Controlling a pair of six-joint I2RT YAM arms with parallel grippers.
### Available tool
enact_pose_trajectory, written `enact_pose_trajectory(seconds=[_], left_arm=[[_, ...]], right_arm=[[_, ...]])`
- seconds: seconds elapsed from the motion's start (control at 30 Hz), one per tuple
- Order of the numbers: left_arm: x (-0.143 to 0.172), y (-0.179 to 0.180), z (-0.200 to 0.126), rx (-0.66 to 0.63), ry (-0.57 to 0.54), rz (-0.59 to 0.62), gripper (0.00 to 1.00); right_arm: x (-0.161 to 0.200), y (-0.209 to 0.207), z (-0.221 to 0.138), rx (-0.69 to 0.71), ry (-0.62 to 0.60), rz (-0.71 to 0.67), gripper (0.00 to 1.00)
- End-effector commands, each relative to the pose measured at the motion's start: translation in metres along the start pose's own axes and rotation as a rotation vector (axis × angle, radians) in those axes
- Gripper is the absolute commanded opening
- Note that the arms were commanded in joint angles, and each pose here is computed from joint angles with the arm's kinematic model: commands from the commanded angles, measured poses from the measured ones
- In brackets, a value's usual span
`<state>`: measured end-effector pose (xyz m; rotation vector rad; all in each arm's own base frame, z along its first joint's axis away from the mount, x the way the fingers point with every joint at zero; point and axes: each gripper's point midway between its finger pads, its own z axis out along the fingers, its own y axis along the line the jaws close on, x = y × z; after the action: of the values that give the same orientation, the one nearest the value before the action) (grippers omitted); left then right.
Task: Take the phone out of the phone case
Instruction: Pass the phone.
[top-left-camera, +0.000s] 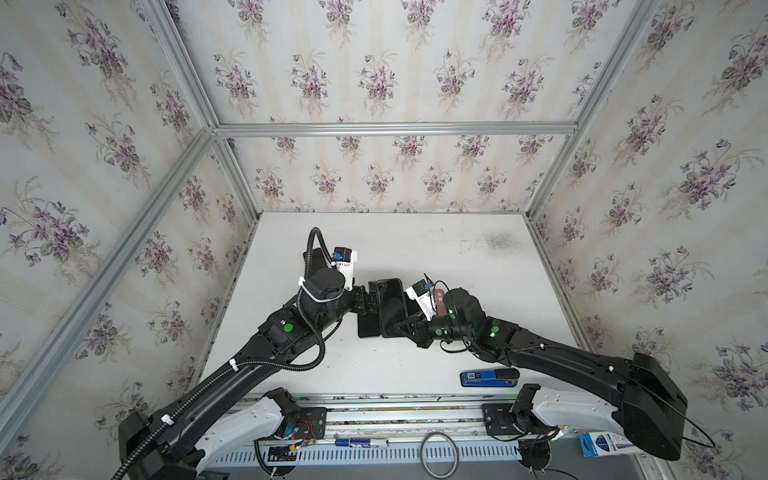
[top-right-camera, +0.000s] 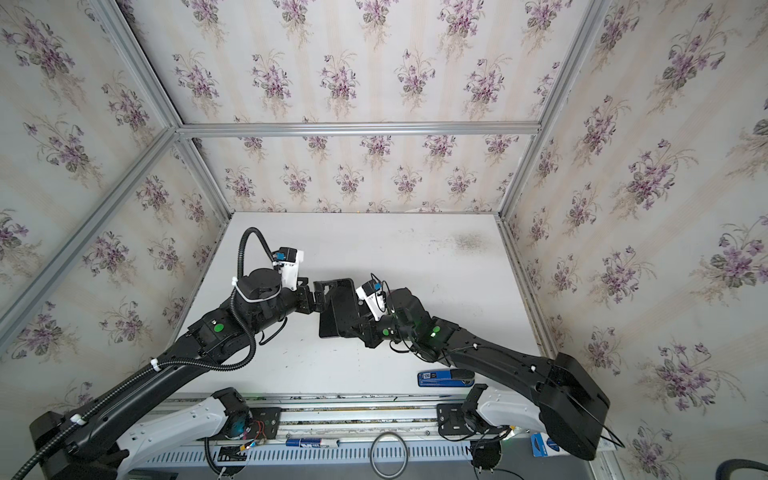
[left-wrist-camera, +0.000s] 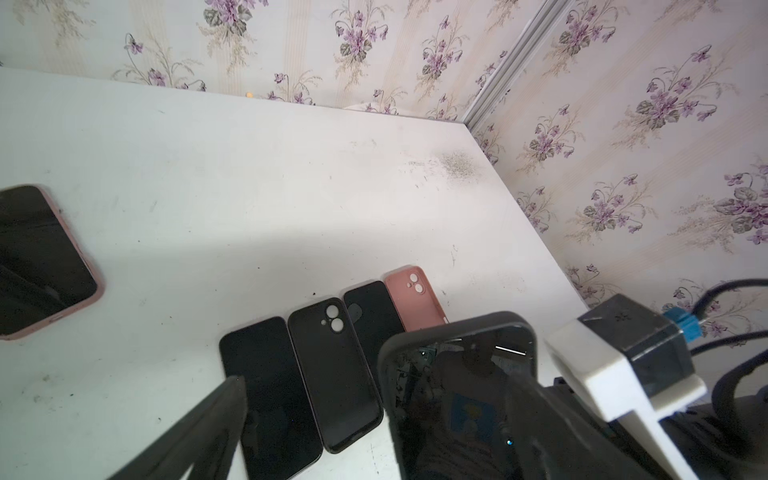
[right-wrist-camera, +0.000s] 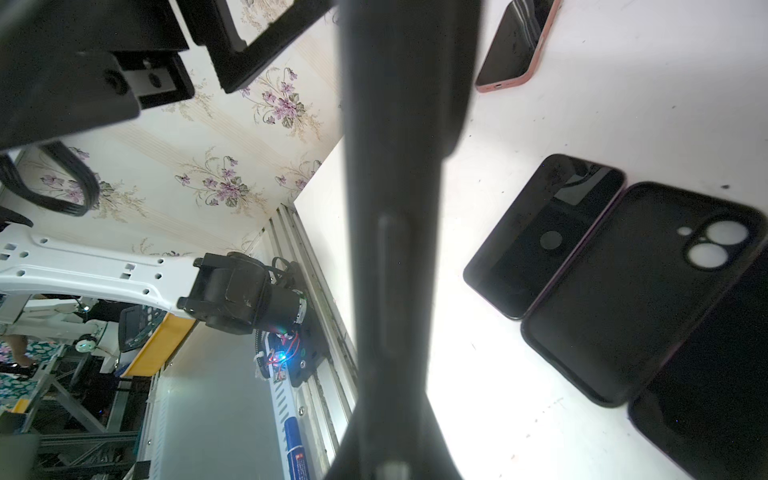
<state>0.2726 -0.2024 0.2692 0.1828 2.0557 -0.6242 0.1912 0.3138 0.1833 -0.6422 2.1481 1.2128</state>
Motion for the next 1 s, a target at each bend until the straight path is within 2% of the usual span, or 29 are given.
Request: enact_pose_trajectory(seconds=[0.0,0.17,0.27,0.37,0.5,0.6,0.8,0.97], left_arm=[[-0.010,-0.009,-0.006,0.058,-0.017,0.096,1.00],[-0.017,-0.021,-0.013,0.142,-0.024,0.205,1.00],[-0.017,-0.030,-0.015,0.198,-0.019,0.264,1.00],[-0.012,-0.042,-0.016,0.278,-0.003,0.309,0.99],[-0.005,-0.070,-0.025,0.459,0.003,0.322,1.00],[0.000,-0.085,-0.036,0.574,-0.008,0.335,1.00],[0.008,-0.105,-0.058,0.743,-0.055,0.372,1.00],[0.012,-0.119,-0.071,0.856,-0.037,0.399,0.99]], right_arm=[[-0.019,0.000,-0.016,0.013,-0.069,-0.081,0.00],[-0.040,-0.006,-0.045,0.007,-0.176,-0.150,0.00],[-0.047,0.000,-0.057,-0.017,-0.224,-0.260,0.00],[-0.047,0.016,-0.064,-0.081,-0.253,-0.386,0.00],[-0.043,0.039,-0.070,-0.200,-0.295,-0.496,0.00],[-0.040,0.046,-0.073,-0.253,-0.333,-0.532,0.00],[-0.032,0.057,-0.072,-0.358,-0.329,-0.560,0.00],[-0.027,0.058,-0.067,-0.396,-0.314,-0.578,0.00]])
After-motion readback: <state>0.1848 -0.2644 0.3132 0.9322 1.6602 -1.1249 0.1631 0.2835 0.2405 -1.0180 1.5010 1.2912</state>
